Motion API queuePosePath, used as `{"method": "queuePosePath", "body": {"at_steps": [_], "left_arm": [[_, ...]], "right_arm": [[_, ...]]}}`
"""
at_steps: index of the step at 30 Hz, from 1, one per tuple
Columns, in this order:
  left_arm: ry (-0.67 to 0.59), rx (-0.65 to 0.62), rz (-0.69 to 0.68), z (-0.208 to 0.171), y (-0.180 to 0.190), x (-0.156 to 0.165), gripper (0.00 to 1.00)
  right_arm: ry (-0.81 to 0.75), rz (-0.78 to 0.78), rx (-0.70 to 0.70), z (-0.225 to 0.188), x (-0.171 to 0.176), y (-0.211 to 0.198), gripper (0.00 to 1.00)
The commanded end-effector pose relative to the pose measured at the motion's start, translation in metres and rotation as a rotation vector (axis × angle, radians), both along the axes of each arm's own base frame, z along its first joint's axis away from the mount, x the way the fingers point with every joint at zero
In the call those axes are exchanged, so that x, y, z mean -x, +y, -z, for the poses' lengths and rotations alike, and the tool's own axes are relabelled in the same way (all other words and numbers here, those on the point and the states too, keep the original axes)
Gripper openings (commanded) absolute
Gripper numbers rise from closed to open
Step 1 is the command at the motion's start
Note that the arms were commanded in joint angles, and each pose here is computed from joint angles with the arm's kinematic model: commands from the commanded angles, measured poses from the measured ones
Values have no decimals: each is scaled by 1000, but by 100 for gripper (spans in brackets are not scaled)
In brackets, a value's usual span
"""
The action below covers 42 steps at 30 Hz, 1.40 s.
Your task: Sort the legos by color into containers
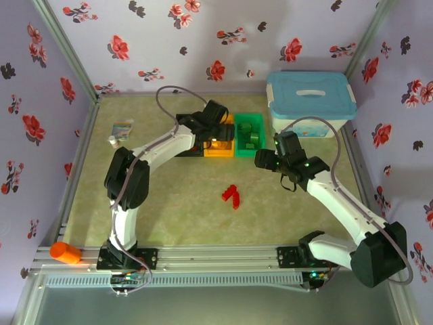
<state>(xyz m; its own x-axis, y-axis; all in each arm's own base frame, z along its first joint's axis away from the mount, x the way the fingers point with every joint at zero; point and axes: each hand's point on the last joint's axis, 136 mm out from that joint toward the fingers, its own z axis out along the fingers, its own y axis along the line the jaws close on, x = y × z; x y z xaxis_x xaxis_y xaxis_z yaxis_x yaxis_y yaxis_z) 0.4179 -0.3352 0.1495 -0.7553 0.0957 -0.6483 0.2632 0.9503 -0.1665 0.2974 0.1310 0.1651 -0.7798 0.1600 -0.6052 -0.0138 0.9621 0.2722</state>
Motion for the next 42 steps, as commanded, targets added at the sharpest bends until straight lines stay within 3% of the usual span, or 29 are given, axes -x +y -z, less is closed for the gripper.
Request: {"method": "queuePosePath", "body": {"at_steps": [1, 10, 18, 31, 42], "left_arm": [[2, -25, 61, -9, -1, 36, 86], [102, -76, 211, 33, -4, 123, 82], [198, -59, 322, 67, -12, 172, 62], [265, -70, 408, 93, -18, 197, 59], [297, -99, 410, 112, -19, 198, 49]], "right_arm": [[33, 6, -3, 9, 7, -2, 79], [53, -12, -29, 15, 3, 7, 79], [63, -19, -42, 16, 3, 11, 78], [74, -15, -46, 22, 6, 13, 78], [77, -13, -43, 23, 6, 12, 78]]}}
